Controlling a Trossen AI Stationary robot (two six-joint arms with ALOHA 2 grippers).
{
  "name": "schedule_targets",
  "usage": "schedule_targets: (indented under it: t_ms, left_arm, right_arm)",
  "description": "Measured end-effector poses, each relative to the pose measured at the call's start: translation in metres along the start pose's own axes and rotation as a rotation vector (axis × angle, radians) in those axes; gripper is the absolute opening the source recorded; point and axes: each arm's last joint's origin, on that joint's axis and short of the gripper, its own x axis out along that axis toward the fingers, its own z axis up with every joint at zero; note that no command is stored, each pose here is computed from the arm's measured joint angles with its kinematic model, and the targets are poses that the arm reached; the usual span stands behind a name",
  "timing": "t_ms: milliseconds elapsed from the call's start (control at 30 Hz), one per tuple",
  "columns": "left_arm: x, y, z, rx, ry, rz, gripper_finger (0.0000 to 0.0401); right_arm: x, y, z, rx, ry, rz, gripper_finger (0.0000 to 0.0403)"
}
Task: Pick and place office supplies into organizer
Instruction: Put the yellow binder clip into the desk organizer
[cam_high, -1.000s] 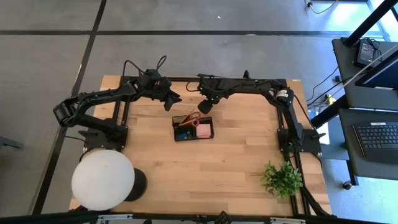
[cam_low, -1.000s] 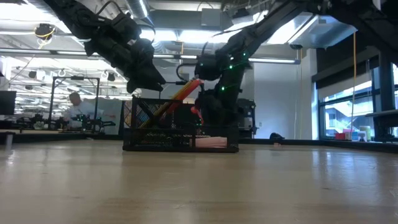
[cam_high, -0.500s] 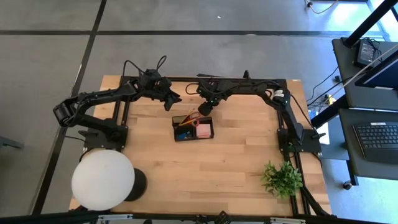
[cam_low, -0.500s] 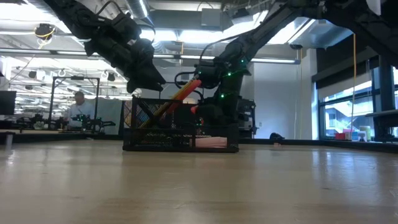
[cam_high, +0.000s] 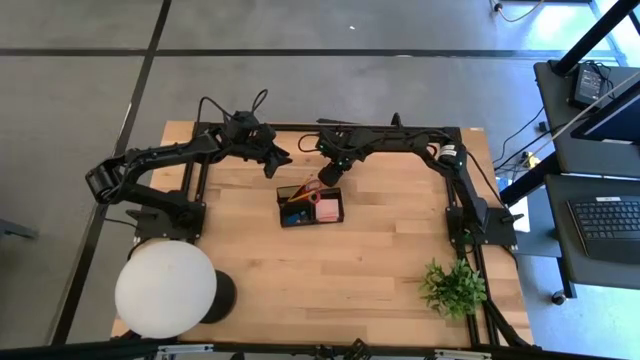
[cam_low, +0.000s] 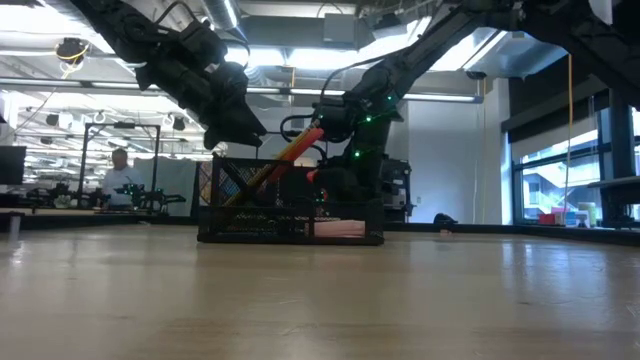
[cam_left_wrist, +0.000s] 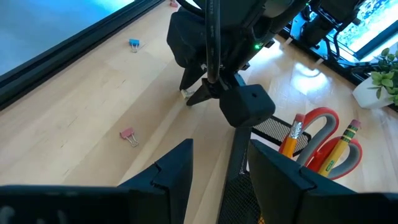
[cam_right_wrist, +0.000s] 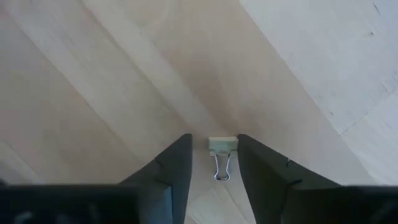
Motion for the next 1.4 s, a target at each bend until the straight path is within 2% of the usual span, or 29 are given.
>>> schedule_targets:
  t_ms: [633, 1000, 1133, 1400]
  left_arm:
    - [0.000, 0.000, 0.000, 0.000, 0.000, 0.000, 0.0147]
    - [0.000, 0.000, 0.000, 0.000, 0.000, 0.000, 0.0147]
    - [0.000, 0.000, 0.000, 0.000, 0.000, 0.000, 0.0147]
    - [0.000, 0.000, 0.000, 0.009, 0.001, 0.000, 0.0147]
  right_arm:
    - [0.000, 0.000, 0.000, -0.026, 0.001, -0.004, 0.0068]
    - [-0.003, 0.000, 0.003, -0.054, 0.016, -0.004, 0.0070]
    - [-0.020, 0.007, 0.014, -0.090, 0.010, -0.001, 0.0070]
    - [-0.080, 0.027, 0.041, -0.162, -0.077, 0.031, 0.0070]
